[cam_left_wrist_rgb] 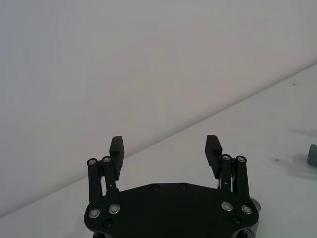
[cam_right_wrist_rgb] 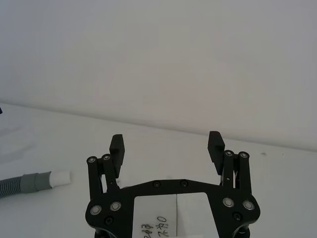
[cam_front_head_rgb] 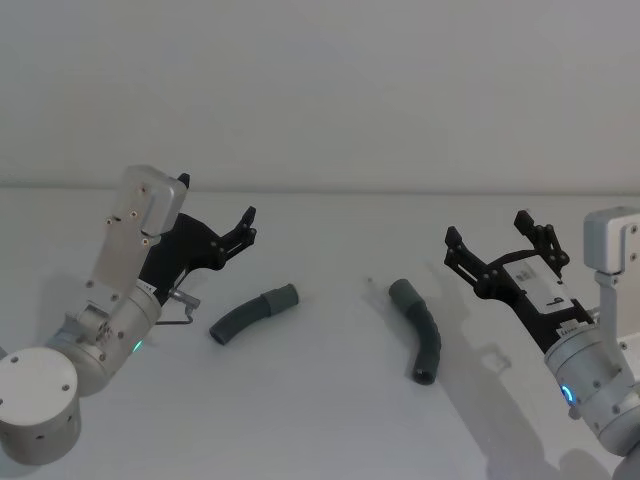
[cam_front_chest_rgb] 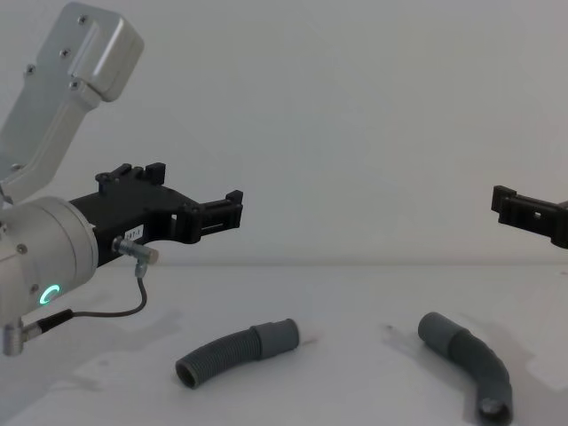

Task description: Use both hands to pick up one end of the pipe from the table, align the ends, and insert them.

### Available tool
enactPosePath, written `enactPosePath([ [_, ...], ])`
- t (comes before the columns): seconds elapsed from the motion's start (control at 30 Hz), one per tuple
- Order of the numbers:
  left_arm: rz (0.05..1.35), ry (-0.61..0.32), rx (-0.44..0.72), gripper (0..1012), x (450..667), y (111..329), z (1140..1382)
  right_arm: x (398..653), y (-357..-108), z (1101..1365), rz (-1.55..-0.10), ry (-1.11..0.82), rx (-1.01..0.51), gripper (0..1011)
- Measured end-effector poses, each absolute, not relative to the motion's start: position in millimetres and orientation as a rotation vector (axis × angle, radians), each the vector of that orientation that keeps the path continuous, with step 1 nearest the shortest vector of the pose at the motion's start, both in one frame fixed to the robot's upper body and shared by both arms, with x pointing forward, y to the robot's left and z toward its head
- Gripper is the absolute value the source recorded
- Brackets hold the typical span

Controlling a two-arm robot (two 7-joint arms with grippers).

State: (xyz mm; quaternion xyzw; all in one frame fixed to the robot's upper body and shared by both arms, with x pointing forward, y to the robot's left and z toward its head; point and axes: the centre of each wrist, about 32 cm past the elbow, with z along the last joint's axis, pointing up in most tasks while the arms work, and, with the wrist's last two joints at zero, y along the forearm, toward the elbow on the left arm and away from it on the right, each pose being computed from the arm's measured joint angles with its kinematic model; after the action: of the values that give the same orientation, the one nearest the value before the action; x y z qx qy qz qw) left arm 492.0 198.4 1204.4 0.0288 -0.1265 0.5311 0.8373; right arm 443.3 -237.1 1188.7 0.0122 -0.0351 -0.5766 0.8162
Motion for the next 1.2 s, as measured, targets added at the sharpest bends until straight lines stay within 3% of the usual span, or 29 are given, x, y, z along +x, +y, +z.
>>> enactPosePath([
  [1.2,1.109,-0.265,0.069,1001,492.4,200.4,1205.1,443.3,-237.1,1188.7,-1.229,-0.075,0.026,1002],
])
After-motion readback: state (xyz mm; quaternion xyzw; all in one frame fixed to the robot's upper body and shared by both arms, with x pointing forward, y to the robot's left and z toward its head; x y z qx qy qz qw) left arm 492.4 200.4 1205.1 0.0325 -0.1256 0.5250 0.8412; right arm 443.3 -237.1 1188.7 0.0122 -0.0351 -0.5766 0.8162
